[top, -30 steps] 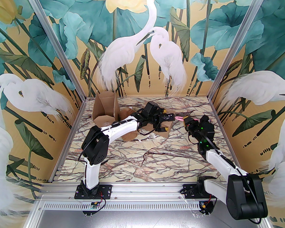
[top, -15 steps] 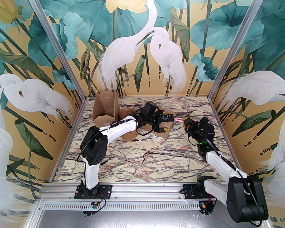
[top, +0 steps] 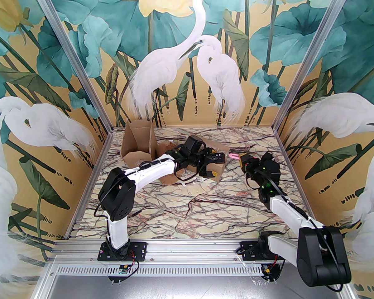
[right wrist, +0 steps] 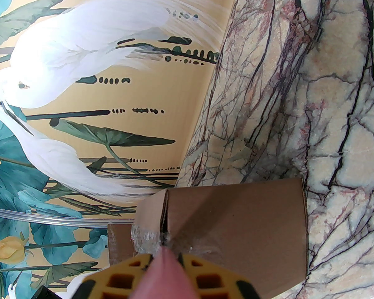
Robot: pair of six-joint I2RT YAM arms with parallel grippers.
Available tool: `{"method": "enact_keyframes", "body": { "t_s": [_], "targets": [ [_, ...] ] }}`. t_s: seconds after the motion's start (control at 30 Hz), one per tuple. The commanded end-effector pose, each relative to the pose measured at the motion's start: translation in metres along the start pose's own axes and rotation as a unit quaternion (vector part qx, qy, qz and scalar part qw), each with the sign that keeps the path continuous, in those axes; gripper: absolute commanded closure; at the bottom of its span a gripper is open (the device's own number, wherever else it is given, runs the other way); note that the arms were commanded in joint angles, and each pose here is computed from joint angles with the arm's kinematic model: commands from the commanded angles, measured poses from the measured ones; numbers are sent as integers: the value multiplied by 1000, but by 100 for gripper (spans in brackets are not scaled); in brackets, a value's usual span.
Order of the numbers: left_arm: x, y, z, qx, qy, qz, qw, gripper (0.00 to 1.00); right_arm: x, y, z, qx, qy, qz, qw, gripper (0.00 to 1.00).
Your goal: Unpack the express box
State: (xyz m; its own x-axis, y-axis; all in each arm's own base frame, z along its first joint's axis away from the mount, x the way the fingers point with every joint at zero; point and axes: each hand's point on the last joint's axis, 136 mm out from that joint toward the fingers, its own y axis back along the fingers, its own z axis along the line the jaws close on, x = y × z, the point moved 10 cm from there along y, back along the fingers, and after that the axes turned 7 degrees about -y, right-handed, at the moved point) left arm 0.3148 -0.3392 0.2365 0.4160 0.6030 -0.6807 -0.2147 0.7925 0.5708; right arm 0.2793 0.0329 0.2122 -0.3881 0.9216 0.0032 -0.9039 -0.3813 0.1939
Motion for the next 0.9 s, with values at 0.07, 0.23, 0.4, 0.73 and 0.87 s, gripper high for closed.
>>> {"method": "enact_keyframes", "body": {
  "t_s": [0.07, 0.23, 0.4, 0.73, 0.87],
  "targets": [
    [-11, 11, 9, -87, -33, -2, 996, 4, -1, -5, 8, -11, 23, 19, 999, 100],
    [-28, 16, 19, -140, -77, -30, 987, 1, 1, -6, 5, -2, 30, 38, 999, 100],
    [-25, 1, 26, -151, -93, -14, 984, 1, 3, -8, 5, -8, 32, 58, 998, 100],
    [-15, -9, 37, -172, -43, 6, 984, 0, 12, -4, -6, -13, 20, 102, 994, 100],
    [-8, -5, 45, -177, -13, 17, 984, 1, 14, 0, -9, -13, 14, 109, 994, 100]
  ]
}}
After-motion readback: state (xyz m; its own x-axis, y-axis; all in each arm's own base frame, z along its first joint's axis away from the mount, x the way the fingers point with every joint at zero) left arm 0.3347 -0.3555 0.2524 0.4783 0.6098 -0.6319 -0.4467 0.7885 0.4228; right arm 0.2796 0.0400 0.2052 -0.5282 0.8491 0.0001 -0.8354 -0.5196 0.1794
